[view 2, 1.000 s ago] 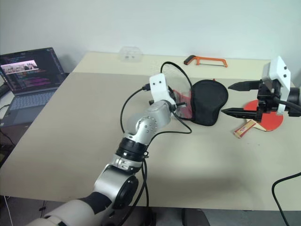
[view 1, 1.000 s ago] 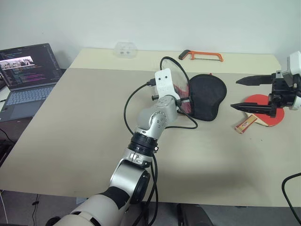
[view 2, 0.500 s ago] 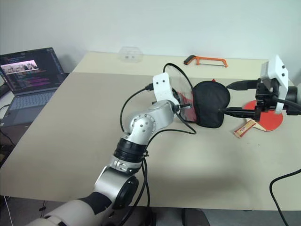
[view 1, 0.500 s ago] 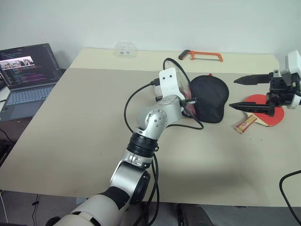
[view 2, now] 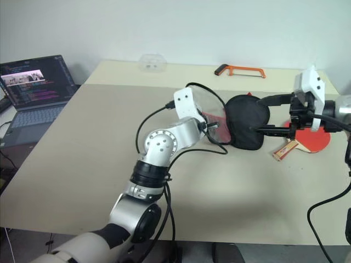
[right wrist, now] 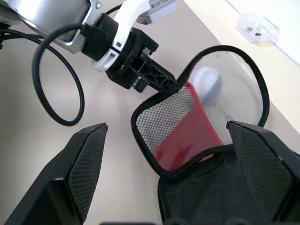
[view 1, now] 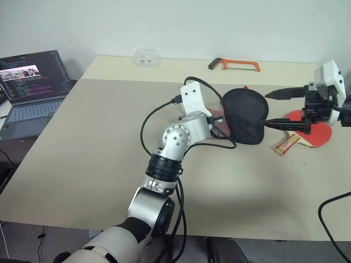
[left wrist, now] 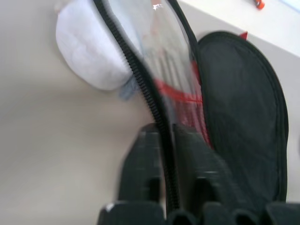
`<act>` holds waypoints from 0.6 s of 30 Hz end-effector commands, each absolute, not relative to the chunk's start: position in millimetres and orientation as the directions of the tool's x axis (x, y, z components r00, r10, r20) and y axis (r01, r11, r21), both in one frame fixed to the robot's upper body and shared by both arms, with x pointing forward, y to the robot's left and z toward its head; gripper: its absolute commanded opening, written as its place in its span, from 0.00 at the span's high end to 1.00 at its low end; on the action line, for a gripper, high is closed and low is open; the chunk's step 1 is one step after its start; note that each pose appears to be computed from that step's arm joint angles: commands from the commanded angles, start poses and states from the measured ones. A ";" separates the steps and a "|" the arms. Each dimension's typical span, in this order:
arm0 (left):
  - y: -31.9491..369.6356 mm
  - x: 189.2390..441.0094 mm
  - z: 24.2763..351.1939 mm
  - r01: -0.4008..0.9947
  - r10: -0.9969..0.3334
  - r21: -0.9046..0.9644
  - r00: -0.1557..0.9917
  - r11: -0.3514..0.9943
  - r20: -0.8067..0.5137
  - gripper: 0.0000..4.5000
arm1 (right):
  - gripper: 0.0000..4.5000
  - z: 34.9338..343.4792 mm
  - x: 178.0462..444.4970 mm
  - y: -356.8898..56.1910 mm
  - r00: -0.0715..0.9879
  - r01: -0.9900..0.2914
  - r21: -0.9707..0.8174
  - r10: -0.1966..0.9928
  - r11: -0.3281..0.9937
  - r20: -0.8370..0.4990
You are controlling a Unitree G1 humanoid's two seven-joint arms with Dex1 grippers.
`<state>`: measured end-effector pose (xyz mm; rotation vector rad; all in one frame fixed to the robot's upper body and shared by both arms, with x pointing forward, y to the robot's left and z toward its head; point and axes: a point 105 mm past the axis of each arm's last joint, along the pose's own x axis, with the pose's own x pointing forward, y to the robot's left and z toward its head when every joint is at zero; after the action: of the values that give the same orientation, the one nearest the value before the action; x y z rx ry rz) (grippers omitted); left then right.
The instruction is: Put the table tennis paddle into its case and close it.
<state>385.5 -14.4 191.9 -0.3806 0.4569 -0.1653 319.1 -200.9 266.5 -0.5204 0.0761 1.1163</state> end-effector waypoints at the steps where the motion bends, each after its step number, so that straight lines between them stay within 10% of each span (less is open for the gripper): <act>1: -95.6 339.5 215.8 0.243 -0.487 -0.551 0.798 0.798 -0.354 0.54 | 0.00 283.7 317.4 -198.4 0.452 -0.851 -0.422 0.846 0.313 -0.282; 8: -50.9 364.0 224.6 0.135 -0.309 -0.486 0.904 0.863 -0.297 0.01 | 0.00 281.4 328.9 -205.9 0.538 -0.816 -0.404 0.799 0.413 -0.270; 18: 17.5 370.5 247.7 0.447 -0.449 -0.069 0.894 0.892 -0.003 0.01 | 0.00 259.5 385.4 -274.1 0.955 -0.256 -0.268 0.202 0.929 -0.216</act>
<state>375.8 14.5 243.9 -0.1107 0.0542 -0.3919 385.3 -252.1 240.8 -0.3333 0.2238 0.4037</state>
